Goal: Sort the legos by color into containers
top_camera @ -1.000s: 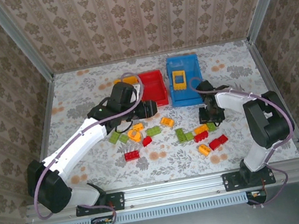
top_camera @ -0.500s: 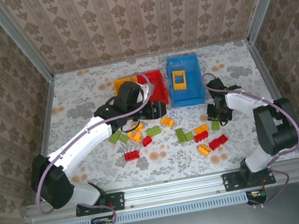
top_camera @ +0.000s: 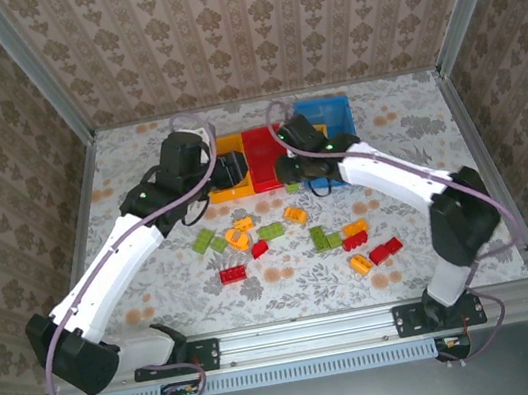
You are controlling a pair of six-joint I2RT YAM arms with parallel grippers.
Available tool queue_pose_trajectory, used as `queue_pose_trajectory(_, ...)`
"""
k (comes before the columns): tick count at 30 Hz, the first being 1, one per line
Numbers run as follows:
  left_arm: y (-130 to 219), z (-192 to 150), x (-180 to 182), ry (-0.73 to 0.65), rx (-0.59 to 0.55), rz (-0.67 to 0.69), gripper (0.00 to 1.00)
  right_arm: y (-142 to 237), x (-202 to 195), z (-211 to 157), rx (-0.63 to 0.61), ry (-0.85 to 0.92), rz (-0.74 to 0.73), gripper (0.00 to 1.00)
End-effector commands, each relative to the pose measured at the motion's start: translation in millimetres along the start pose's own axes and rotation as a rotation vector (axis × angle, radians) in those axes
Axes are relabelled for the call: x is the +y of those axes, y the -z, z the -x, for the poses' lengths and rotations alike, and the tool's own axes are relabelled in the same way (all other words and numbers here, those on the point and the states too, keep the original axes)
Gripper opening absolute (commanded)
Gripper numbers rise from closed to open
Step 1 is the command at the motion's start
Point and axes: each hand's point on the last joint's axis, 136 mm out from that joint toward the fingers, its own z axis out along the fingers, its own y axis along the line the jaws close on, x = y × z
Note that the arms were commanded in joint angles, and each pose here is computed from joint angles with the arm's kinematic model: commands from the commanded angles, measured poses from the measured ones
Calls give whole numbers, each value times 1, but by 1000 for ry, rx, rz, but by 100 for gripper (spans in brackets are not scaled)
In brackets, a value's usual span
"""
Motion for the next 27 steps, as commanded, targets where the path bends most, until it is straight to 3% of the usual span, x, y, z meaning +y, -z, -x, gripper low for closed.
queue_pose_trajectory(1,5,-11,17,11,17,62,56,-34,4,19,-8,-56,-32,20)
queue_pose_trajectory(10,18,-37,31,44,49,75,56,-96,3,36,44,-84,-105,22)
queue_pose_trajectory(15,18,-58,42,59,111,106,56,-109,1,31,101,-84,-133,37)
queue_pose_trajectory(22,20,-106,65,76,280,178,57,-77,13,48,44,-29,-101,54)
queue_pose_trajectory(27,31,-159,99,268,451,332,60,-25,42,56,-57,104,-5,55)
